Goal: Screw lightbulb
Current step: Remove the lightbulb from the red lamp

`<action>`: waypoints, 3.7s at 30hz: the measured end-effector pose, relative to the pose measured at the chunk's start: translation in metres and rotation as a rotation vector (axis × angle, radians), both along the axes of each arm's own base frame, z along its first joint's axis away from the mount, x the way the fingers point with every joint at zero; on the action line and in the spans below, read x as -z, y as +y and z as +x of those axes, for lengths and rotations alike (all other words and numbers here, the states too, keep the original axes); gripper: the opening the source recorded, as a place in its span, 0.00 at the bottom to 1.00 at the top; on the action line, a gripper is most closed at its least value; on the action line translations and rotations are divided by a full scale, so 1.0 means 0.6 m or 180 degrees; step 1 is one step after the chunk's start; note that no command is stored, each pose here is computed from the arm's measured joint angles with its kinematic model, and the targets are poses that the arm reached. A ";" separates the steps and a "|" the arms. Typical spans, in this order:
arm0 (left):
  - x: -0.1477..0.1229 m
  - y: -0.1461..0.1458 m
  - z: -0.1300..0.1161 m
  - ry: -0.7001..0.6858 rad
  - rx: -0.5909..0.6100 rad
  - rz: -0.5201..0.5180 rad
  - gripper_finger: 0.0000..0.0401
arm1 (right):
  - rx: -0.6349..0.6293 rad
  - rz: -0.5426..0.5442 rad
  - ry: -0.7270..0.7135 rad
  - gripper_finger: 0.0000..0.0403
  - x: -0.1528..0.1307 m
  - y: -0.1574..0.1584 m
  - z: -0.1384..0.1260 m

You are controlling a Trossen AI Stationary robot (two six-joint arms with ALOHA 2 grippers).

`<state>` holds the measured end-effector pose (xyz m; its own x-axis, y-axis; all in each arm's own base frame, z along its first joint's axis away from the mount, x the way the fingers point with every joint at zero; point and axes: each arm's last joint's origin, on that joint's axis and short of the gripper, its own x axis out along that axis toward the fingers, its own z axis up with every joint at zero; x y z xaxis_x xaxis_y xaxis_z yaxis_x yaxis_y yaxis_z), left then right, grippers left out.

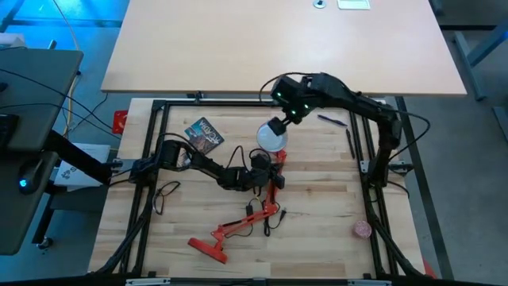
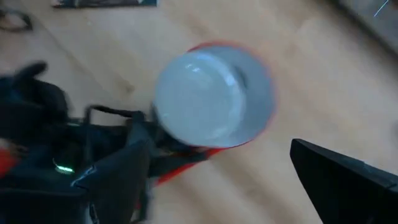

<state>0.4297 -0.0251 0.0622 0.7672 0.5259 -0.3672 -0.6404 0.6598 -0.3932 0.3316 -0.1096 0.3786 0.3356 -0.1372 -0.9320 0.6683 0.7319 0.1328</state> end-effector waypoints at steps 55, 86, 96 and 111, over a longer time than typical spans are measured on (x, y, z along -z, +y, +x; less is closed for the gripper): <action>0.000 0.009 0.002 0.0041 0.0144 -0.0003 0.00 | -0.0718 0.0256 0.0540 0.34 0.144 -0.057 0.079; -0.001 0.006 0.002 0.0045 0.0176 -0.0012 0.00 | -0.4770 -0.1288 0.0548 0.00 0.097 -0.021 0.103; 0.000 0.007 0.002 0.0052 0.0206 -0.0033 0.00 | -0.1190 -0.0053 -0.0070 0.00 0.000 0.010 0.079; 0.000 0.006 0.002 0.0053 0.0240 -0.0047 0.00 | -0.0037 0.0399 0.0482 0.00 0.126 0.027 0.099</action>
